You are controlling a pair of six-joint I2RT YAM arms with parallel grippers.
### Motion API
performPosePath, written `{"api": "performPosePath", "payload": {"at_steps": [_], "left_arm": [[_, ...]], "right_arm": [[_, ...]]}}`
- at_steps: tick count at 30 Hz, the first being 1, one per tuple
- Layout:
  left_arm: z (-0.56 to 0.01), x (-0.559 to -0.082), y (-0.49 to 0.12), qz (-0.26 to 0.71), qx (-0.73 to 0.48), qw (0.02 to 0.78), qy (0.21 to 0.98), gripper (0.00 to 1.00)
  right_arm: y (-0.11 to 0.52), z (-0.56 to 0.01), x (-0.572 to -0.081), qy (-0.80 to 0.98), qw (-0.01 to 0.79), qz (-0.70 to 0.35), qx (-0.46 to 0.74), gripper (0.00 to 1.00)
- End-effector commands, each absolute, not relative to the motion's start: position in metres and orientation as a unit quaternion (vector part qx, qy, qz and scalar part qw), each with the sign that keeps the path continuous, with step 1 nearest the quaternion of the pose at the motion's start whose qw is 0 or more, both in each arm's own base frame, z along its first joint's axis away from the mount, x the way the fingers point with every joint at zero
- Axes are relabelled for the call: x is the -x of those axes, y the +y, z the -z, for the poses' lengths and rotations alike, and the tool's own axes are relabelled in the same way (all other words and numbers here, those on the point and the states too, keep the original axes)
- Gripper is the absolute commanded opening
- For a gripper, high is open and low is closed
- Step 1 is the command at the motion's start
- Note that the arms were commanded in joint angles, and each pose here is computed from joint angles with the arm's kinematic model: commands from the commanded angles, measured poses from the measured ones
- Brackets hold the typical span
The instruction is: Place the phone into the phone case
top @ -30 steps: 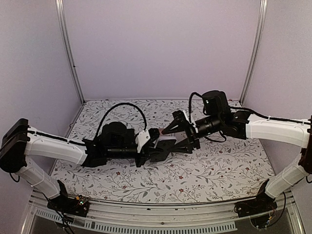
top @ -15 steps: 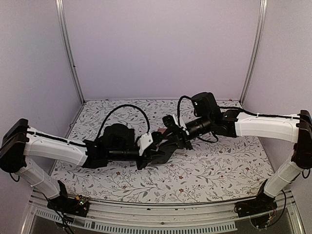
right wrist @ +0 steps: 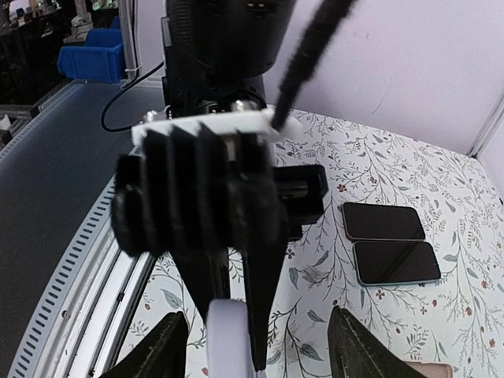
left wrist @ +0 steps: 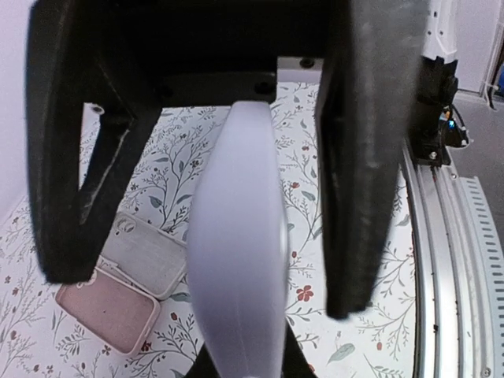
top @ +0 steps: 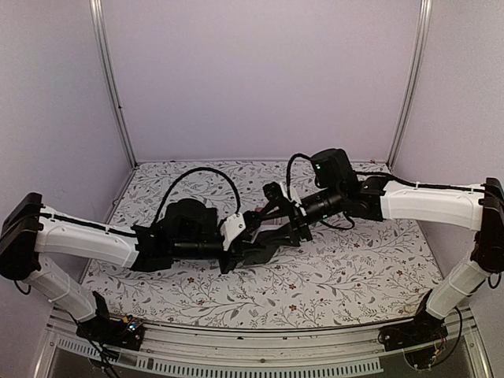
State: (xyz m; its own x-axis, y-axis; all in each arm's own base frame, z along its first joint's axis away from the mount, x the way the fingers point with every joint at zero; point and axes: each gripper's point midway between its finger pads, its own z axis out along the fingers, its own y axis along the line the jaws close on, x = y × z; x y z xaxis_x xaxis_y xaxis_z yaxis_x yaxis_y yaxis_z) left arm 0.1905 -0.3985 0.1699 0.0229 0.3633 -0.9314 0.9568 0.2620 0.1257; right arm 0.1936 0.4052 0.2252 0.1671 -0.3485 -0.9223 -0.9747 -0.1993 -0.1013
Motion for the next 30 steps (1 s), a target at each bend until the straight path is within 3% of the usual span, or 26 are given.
{"api": "performPosePath", "payload": {"at_steps": [1,5,8,13,16,18,19,20,21,30], "left_arm": [[-0.243,-0.178,-0.403,0.363,-0.495,0.555,0.561,0.0],[-0.253,-0.171,-0.4,0.38,-0.491,0.562,0.547,0.0],[-0.251,-0.17,-0.403,0.383,-0.495,0.555,0.548,0.0],[-0.256,-0.167,-0.406,0.395,-0.498,0.551,0.541,0.0],[-0.259,-0.166,-0.405,0.398,-0.495,0.552,0.54,0.0],[-0.259,-0.166,-0.403,0.398,-0.493,0.552,0.541,0.0],[-0.258,-0.167,-0.403,0.397,-0.491,0.552,0.544,0.06],[-0.255,-0.167,-0.402,0.394,-0.491,0.551,0.547,0.2],[-0.253,-0.167,-0.402,0.39,-0.493,0.55,0.55,0.27],[-0.236,-0.17,-0.392,0.368,-0.493,0.546,0.569,0.29]], "right_arm": [[0.384,-0.254,-0.203,0.504,0.425,-0.433,0.614,0.68],[0.375,-0.26,-0.192,0.5,0.432,-0.461,0.592,0.68],[0.377,-0.266,-0.191,0.506,0.427,-0.481,0.575,0.6],[0.381,-0.277,-0.183,0.484,0.424,-0.503,0.576,0.17],[0.381,-0.283,-0.177,0.468,0.422,-0.511,0.584,0.0],[0.38,-0.288,-0.175,0.463,0.422,-0.514,0.585,0.0],[0.379,-0.293,-0.173,0.459,0.425,-0.516,0.585,0.0],[0.378,-0.3,-0.17,0.451,0.427,-0.52,0.587,0.0],[0.376,-0.307,-0.167,0.441,0.428,-0.524,0.59,0.0],[0.367,-0.343,-0.159,0.411,0.462,-0.518,0.592,0.0]]}}
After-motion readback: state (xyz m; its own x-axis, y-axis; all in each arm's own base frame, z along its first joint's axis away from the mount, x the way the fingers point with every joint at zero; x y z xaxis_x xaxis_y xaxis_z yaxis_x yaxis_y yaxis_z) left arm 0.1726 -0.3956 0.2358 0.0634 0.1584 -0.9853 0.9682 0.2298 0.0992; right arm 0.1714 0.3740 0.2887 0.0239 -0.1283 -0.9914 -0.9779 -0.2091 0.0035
